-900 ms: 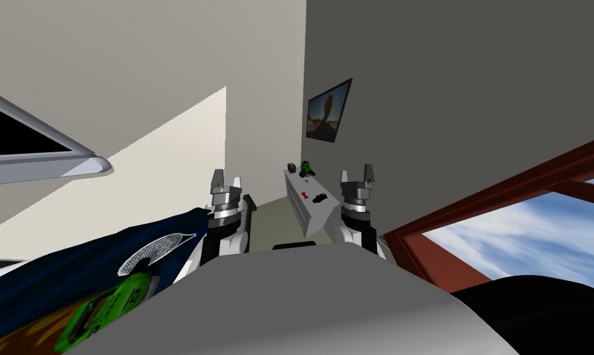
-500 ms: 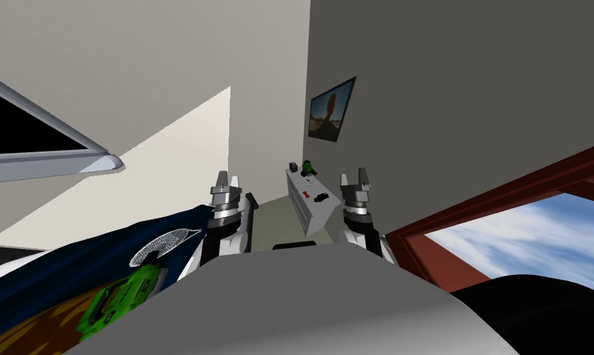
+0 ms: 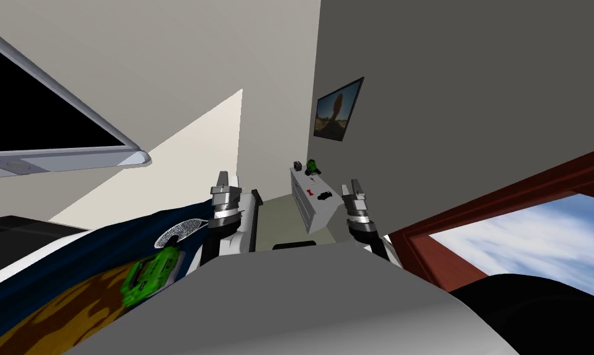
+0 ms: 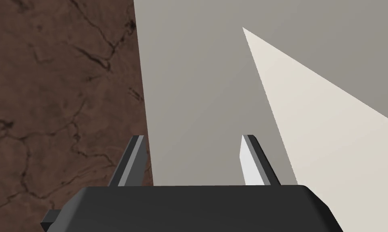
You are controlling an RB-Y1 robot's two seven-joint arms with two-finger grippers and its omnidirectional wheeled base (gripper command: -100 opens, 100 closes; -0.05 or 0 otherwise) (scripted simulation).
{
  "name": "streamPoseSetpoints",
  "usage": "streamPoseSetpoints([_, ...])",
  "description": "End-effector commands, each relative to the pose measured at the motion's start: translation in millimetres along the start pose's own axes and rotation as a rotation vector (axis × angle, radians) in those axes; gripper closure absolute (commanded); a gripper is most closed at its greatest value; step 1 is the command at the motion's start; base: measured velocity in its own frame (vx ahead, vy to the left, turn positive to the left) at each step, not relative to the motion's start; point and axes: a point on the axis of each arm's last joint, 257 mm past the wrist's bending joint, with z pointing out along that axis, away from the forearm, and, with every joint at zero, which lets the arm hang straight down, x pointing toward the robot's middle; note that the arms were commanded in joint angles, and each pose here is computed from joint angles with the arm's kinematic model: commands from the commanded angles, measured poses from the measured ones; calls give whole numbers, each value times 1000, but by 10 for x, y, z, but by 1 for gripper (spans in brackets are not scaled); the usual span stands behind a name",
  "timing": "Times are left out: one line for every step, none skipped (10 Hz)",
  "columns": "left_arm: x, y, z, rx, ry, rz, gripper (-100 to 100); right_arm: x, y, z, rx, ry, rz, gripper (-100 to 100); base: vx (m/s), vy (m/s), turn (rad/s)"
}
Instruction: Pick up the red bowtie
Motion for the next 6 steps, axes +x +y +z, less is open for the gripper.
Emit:
streamPoseSetpoints([0,0,0,0,0,0,0,-60,-239,-189,77,20,-74,-100,-70,48,152])
streamPoseSetpoints([0,0,0,0,0,0,0,-100,-384,-326,129,33,-121,-100,-75,50,180])
streamPoseSetpoints([0,0,0,0,0,0,0,-140,-521,-458,177,47,-167,-100,-53,53,180])
streamPoseSetpoints([0,0,0,0,0,0,0,-145,-531,-480,183,47,-169,-100,-26,36,41])
streamPoseSetpoints([0,0,0,0,0,0,0,-197,-679,-650,241,63,-218,-100,-19,38,107])
streamPoseSetpoints([0,0,0,0,0,0,0,-253,-824,-839,302,81,-268,-100,-17,55,238])
